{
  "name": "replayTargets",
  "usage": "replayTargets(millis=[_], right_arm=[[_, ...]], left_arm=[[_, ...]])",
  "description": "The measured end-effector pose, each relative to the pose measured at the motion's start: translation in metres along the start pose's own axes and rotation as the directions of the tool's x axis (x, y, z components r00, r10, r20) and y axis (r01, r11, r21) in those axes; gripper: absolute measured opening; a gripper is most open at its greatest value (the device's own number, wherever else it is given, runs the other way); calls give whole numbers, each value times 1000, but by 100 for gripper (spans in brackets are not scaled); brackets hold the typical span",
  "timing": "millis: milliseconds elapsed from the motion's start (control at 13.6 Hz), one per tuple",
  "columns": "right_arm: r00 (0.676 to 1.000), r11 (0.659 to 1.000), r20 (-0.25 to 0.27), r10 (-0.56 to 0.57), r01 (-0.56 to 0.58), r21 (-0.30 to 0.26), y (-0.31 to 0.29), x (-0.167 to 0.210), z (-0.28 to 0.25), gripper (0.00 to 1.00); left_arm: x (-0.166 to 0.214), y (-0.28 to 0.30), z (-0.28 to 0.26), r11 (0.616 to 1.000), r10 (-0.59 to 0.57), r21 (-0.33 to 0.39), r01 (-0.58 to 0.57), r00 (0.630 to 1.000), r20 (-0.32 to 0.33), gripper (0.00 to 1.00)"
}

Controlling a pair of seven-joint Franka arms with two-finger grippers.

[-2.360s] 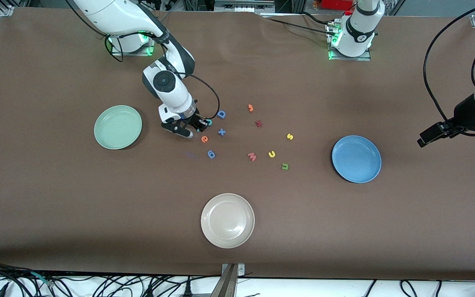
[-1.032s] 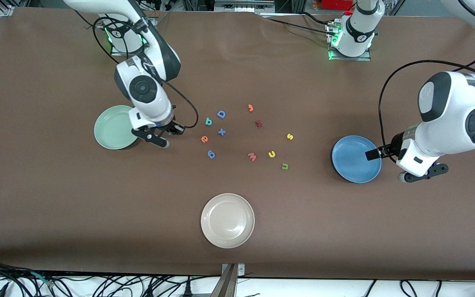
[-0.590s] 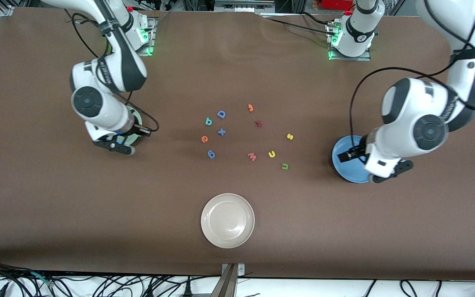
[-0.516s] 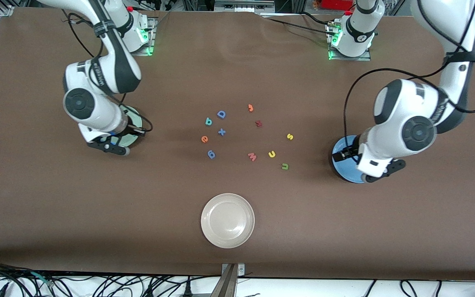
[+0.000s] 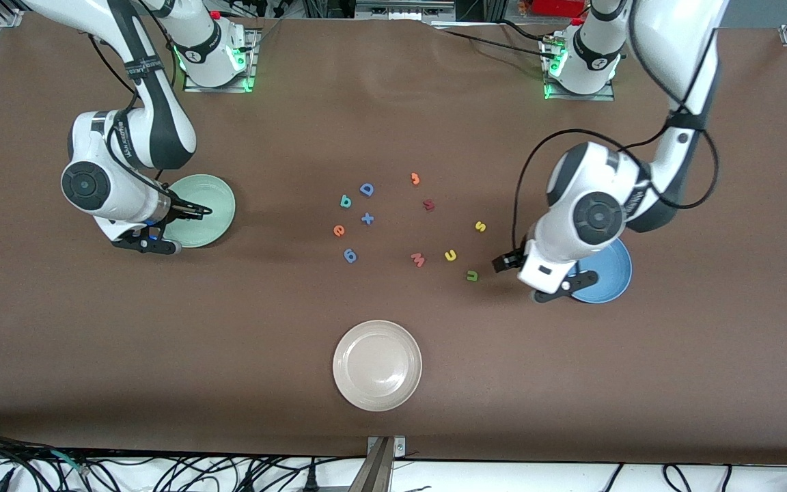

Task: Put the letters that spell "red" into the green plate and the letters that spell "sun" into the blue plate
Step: 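Open the right gripper to drop the teal letter on the green plate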

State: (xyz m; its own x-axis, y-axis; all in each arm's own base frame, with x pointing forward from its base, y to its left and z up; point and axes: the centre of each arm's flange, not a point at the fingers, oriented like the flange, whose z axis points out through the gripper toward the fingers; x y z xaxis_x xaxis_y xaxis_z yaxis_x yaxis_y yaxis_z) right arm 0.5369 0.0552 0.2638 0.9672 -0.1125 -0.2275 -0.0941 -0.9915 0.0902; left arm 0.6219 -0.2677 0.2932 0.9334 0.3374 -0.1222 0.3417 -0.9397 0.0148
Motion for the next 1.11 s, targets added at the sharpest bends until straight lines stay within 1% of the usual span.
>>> replayTargets(millis=[147, 295, 737, 885, 1106], right_arm=[[1000, 1000, -10, -20, 20, 1, 11, -8, 24, 22], [1000, 1000, 1, -27, 27, -1, 14, -18, 43, 22], [999, 1000, 32, -19, 19, -7, 23, -41, 80, 22], [999, 1000, 40, -12, 12, -9, 27, -47, 89, 22], [999, 1000, 50, -8, 8, -9, 29, -55, 99, 22]], left_arm=[[-10, 21, 29, 1000, 27, -16, -27, 1000, -14, 100], [-14, 31, 48, 999, 42, -24, -42, 999, -20, 100], [-21, 51, 64, 992, 93, -73, -99, 992, -80, 100], [-24, 54, 77, 987, 137, -76, -144, 986, -93, 100], [-25, 50, 90, 974, 209, -64, -216, 973, -95, 100]])
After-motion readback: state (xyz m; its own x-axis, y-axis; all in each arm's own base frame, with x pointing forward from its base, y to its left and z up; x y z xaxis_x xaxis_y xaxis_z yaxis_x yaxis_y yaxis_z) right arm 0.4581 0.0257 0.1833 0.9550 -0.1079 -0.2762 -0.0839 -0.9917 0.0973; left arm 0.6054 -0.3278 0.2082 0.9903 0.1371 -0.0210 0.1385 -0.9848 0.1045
